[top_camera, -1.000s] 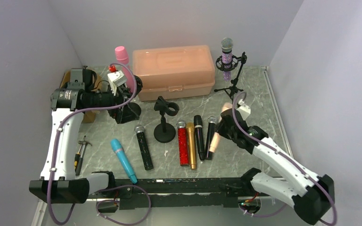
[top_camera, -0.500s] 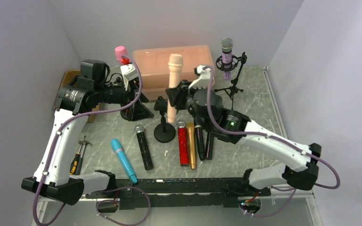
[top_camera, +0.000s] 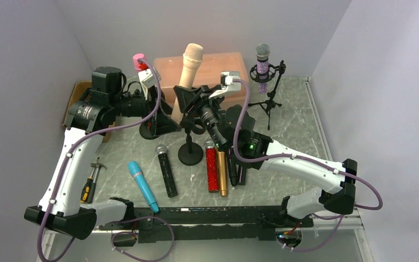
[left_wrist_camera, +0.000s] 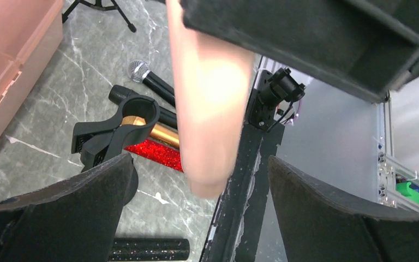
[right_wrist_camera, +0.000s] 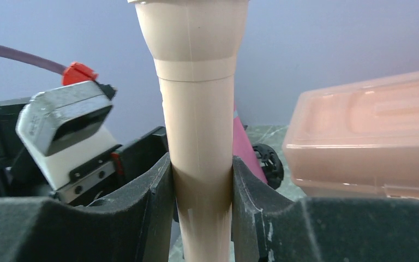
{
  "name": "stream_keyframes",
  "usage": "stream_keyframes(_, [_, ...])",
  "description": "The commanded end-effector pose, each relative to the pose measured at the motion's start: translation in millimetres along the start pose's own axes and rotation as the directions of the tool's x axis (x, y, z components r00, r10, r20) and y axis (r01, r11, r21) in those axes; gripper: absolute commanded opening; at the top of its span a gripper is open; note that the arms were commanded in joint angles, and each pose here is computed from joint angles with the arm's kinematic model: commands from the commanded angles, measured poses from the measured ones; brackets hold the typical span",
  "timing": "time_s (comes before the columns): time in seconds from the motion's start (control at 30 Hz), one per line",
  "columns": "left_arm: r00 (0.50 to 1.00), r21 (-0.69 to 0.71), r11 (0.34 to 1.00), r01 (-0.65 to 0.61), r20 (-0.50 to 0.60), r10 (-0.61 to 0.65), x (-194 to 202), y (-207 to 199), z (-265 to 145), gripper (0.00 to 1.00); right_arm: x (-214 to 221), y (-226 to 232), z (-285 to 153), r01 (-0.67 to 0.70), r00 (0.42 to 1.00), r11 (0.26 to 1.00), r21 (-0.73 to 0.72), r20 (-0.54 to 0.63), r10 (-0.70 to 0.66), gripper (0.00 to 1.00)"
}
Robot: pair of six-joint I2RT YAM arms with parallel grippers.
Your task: Attach the microphones to the stand
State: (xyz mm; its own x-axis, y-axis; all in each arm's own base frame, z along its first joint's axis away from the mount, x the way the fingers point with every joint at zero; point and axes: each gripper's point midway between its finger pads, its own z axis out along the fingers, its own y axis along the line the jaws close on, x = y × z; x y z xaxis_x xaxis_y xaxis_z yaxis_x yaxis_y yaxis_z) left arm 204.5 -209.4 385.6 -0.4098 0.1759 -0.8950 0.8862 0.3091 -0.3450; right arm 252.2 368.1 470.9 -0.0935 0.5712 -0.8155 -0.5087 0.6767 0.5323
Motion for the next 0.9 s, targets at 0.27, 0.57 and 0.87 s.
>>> stream_keyframes(0.27, [0.997, 0.057, 0.997, -0.06, 0.059, 0.056, -13.4, -0.4, 7.4, 0.53, -2.8, 27.9, 5.0, -0.106, 0.994, 0.989, -0.1, 0.026, 0.109, 0.0])
stream_keyframes(0.57, [0.994, -0.022, 0.995, -0.099, 0.032, 0.1, -7.6, 14.2, 6.2, 0.0, 24.3, 9.5, 31.8, -0.178, 0.951, 0.962, -0.209, -0.287, 0.113, 0.51])
stream_keyframes(0.87, [0.995, 0.016, 0.995, -0.1, -0.02, 0.1, 4.5, 17.5, 11.1, 0.0, 35.2, 6.8, 35.6, -0.13, 0.947, 0.964, -0.231, -0.316, 0.052, 0.56])
